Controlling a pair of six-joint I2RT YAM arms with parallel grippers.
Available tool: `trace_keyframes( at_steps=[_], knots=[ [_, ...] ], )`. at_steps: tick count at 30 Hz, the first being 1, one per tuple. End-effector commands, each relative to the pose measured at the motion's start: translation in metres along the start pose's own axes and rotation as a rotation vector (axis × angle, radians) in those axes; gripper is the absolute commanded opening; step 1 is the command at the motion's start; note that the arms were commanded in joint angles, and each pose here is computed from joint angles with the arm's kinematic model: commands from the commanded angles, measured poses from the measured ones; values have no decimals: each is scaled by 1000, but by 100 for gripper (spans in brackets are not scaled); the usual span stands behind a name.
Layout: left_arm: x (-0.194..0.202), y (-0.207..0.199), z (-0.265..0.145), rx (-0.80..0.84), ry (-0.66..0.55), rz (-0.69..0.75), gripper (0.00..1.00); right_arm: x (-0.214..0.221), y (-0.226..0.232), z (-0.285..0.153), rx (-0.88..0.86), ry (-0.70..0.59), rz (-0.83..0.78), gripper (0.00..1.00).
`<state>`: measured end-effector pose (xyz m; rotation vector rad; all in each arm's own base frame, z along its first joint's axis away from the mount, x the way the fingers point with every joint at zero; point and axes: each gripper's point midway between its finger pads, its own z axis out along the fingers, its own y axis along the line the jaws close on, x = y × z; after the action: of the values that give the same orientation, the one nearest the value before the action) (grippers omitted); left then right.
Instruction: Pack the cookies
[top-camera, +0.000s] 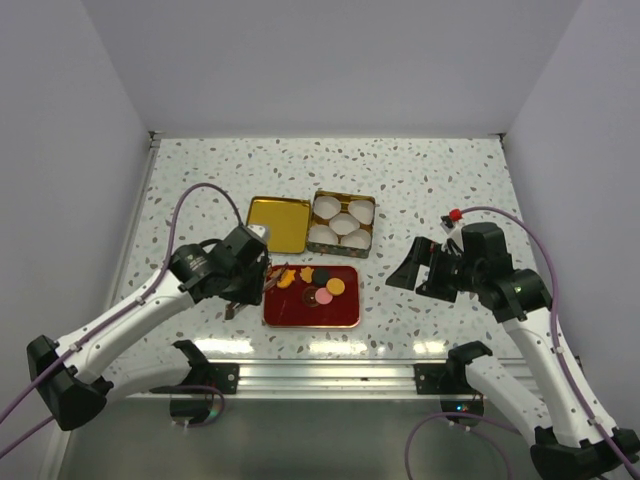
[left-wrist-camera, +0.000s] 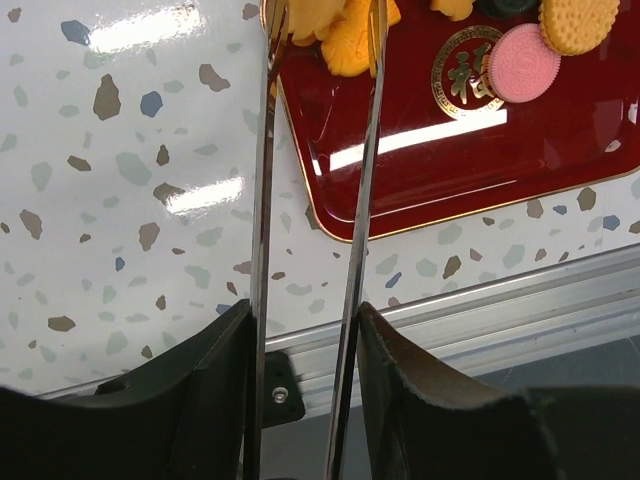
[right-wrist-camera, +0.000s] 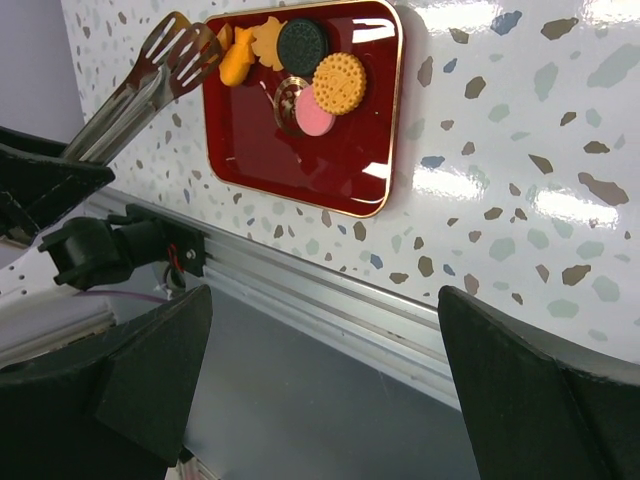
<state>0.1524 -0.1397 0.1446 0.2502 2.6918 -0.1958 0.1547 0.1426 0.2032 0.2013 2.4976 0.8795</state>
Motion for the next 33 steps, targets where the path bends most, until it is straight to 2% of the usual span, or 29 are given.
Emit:
trace_keyframes(
  at_steps=[1, 8, 16, 23, 28, 33],
  knots=[
    [-7, -1, 4, -20, -30, -27, 48, -5, 8, -9, -15, -24, -34, 99],
    [-2, 1, 14, -41, 3, -9, 46, -7, 6, -7, -6, -24, -42, 99],
    [-7, 1, 14, -52, -8, -10, 34, -10, 7, -5, -4, -18, -54, 99],
    [-41, -3, -24, -58, -82, -5, 22, -13, 8, -3, 1, -11, -61, 99],
    [-68, -5, -56, -58, -152, 8, 19, -16, 9, -5, 11, -11, -71, 99],
    [-107, -27, -80, 13, -251, 9, 18, -17, 9, -5, 11, -14, -70, 99]
  ],
)
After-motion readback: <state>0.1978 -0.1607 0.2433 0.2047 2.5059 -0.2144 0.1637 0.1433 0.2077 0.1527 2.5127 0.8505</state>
